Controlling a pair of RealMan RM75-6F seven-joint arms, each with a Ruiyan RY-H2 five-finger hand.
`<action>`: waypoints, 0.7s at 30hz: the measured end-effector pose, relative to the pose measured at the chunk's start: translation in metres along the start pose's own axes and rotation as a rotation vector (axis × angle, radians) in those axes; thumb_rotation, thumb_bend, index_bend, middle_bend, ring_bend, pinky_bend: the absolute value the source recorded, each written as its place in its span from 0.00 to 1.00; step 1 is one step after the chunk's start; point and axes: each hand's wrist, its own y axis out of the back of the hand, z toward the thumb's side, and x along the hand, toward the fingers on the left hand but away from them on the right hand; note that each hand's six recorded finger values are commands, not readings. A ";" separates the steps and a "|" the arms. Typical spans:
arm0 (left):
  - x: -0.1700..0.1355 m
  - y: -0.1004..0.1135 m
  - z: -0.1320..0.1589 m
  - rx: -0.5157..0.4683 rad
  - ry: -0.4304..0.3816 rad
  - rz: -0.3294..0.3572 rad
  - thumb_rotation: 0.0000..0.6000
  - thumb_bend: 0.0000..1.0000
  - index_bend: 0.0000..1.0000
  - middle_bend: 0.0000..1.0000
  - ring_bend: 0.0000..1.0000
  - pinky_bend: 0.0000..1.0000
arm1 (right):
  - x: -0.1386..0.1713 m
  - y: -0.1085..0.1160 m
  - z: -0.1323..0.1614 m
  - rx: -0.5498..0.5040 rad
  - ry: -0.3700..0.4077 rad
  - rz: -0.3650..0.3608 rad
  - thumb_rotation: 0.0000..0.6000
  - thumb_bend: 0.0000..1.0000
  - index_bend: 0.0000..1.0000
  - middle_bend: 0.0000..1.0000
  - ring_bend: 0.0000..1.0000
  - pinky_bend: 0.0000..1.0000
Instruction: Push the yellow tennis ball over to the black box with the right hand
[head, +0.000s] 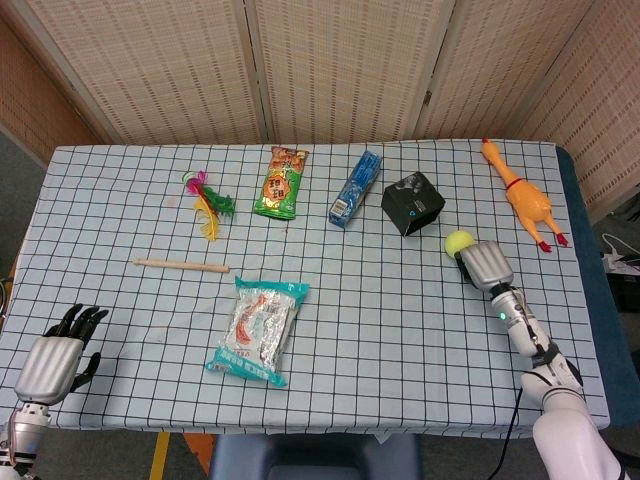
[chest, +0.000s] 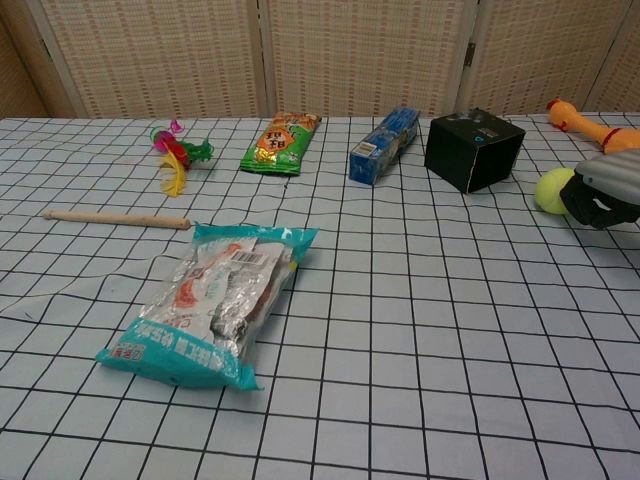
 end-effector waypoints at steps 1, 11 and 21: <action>0.000 0.000 0.000 0.001 0.001 -0.002 1.00 0.48 0.15 0.12 0.05 0.34 | -0.002 0.001 0.001 0.001 0.002 0.003 1.00 0.92 0.95 0.83 0.79 0.82; 0.003 -0.002 -0.002 0.004 0.015 -0.009 1.00 0.48 0.15 0.13 0.05 0.34 | -0.018 0.010 0.016 0.005 0.030 0.009 1.00 0.92 0.95 0.83 0.79 0.81; 0.003 -0.002 -0.003 0.001 0.017 -0.010 1.00 0.47 0.15 0.13 0.05 0.34 | -0.018 0.015 0.018 0.006 0.046 -0.011 1.00 0.92 0.95 0.83 0.79 0.81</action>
